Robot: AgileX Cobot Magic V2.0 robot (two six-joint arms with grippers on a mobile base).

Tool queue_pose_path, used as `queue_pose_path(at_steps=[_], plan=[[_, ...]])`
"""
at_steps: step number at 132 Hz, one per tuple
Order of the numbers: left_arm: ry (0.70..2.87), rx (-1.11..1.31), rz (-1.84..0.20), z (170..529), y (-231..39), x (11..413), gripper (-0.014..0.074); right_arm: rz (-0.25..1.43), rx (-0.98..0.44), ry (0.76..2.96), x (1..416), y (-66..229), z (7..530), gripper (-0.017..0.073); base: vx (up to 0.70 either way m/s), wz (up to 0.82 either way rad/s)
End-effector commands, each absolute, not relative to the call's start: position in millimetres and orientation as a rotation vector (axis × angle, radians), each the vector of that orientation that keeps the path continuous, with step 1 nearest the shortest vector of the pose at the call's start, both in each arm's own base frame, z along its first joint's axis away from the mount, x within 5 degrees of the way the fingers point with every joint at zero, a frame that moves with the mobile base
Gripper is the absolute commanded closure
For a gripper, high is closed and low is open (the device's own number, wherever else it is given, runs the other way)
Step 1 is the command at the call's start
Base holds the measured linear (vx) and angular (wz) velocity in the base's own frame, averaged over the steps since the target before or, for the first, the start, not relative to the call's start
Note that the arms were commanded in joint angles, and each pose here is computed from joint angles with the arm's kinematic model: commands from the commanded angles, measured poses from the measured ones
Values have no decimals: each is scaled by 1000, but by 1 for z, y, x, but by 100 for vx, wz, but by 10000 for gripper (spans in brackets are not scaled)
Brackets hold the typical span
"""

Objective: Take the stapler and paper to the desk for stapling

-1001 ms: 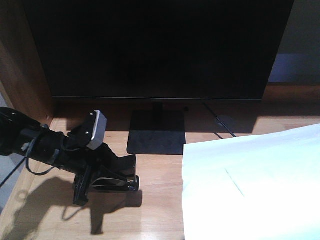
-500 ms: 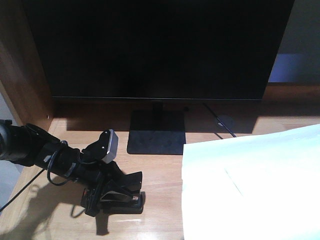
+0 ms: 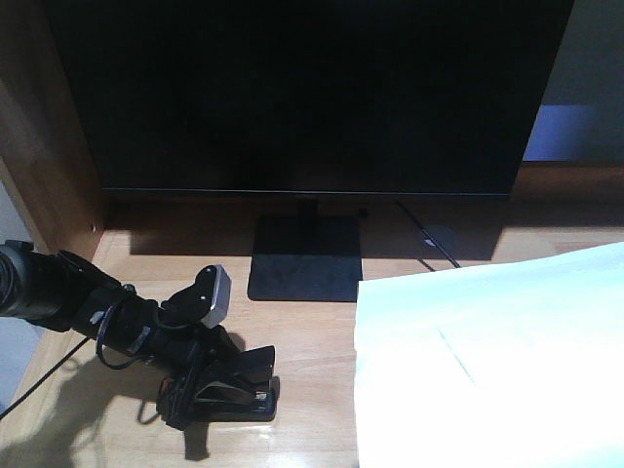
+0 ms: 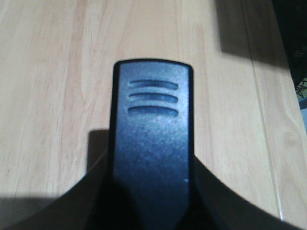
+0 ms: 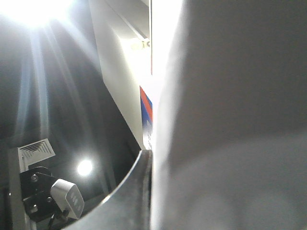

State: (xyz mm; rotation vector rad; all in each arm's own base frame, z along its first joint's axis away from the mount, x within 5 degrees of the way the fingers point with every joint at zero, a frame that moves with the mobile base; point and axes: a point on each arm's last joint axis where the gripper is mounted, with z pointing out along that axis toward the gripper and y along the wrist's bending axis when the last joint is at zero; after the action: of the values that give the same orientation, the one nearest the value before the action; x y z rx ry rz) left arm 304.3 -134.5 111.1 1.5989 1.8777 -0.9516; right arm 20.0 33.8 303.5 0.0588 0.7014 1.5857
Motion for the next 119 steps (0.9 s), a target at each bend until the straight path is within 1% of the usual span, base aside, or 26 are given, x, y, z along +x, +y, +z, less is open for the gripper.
queue_pose_path(at_steps=[1,5,7,8,9,10,11,13,17,18,19,20,27,41,53,72,84,100,119], plan=[[1770,1585,-976,136,-140,307,307,1592,39,649,17,32,313,565,0,0],[1771,1585,-977,136,-140,307,278,1592,39,649,17,32,313,565,0,0],[1773,1585,-977,136,-140,307,248,1592,39,649,17,32,313,565,0,0],[1773,1585,-977,136,-140,307,248,1592,39,649,17,32,313,565,0,0],[1775,1585,-978,136,-140,307,228,1592,39,649,17,32,313,565,0,0],[1775,1585,-978,136,-140,307,228,1592,39,649,17,32,313,565,0,0],[1775,1585,-978,136,-140,307,208,1592,39,649,17,32,313,565,0,0],[1775,1585,-978,136,-140,307,198,1592,39,649,17,32,313,565,0,0],[1775,1586,-978,136,-140,307,148,1592,39,649,17,32,313,565,0,0],[1775,1586,-978,136,-140,307,148,1592,39,649,17,32,313,565,0,0],[1775,1586,-978,136,-140,307,128,1592,39,649,17,32,313,565,0,0],[1775,1586,-978,136,-140,307,128,1592,39,649,17,32,313,565,0,0],[1774,1587,-979,136,-140,307,53,1592,39,649,17,32,313,565,0,0],[1773,1589,-977,136,-140,306,-44,1592,39,649,17,32,313,565,0,0],[1767,1589,-969,139,-140,306,-90,1592,39,649,17,32,313,565,0,0],[1763,1565,-951,153,-139,306,-80,1592,39,649,17,32,313,565,0,0],[1782,1537,-945,164,-138,305,-49,1592,39,649,17,32,313,565,0,0],[1814,1501,-938,177,-135,303,20,1592,39,649,17,32,313,565,0,0],[1828,1461,-932,192,-134,300,125,1592,39,649,17,32,313,565,0,0]])
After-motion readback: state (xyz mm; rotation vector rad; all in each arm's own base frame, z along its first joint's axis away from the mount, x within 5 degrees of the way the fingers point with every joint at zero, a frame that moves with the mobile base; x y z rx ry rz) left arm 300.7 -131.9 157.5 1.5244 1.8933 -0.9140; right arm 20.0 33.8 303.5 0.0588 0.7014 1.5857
